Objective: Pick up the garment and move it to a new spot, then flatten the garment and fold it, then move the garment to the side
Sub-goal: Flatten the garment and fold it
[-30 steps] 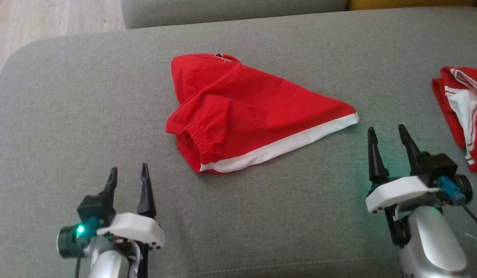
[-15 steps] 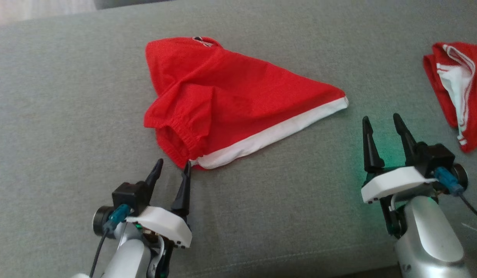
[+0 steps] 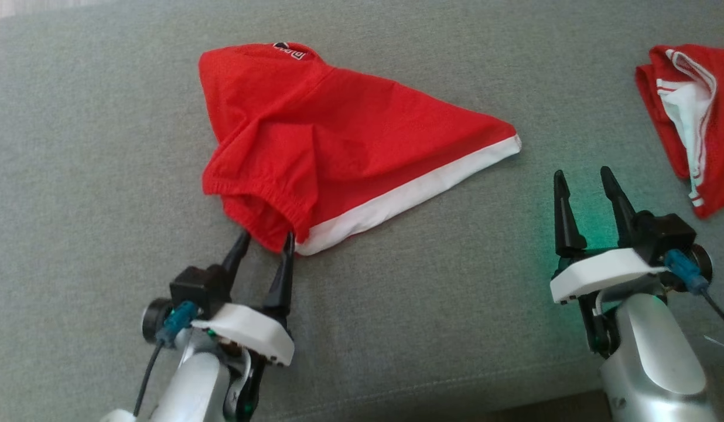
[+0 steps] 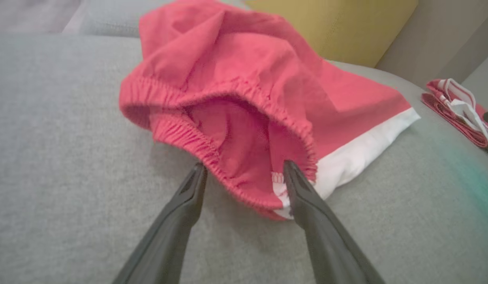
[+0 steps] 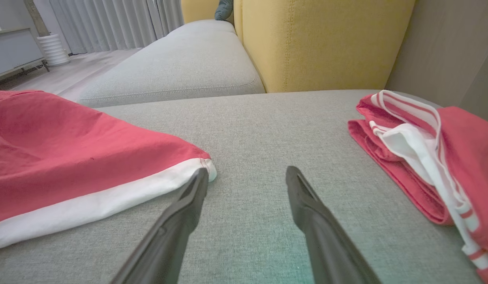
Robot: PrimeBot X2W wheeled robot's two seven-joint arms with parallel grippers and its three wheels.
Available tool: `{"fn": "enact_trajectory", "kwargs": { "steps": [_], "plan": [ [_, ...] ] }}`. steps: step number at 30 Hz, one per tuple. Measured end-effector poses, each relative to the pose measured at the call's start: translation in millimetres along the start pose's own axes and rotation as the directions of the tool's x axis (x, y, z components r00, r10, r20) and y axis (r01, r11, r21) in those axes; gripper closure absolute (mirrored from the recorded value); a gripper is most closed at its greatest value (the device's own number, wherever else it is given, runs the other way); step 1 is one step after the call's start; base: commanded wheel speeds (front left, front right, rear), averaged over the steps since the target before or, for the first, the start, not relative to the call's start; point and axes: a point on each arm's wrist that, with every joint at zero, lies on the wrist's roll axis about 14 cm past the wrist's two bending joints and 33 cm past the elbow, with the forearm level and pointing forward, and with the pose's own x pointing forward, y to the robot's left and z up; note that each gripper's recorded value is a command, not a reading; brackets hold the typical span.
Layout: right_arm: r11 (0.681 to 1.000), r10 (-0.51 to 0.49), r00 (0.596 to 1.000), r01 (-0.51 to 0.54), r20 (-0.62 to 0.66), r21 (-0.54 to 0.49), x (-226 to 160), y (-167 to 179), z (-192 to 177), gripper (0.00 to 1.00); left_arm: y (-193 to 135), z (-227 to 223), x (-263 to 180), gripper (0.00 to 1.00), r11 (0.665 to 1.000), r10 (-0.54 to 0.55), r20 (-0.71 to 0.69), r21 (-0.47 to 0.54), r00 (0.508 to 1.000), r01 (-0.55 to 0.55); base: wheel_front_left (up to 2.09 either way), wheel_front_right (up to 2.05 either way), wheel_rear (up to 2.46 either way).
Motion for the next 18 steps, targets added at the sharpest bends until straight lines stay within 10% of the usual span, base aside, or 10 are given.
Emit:
{"fn": "enact_trajectory", "kwargs": {
  "steps": [18],
  "plan": [
    [1.0,0.002,1.0,-0.002,-0.016,0.017,1,2,-5,0.0,-14,16,-7,0.0,0.997,-0.046,0.058,0.069,0.997,0.042,0.0,0.0,0.0]
  ]
}}
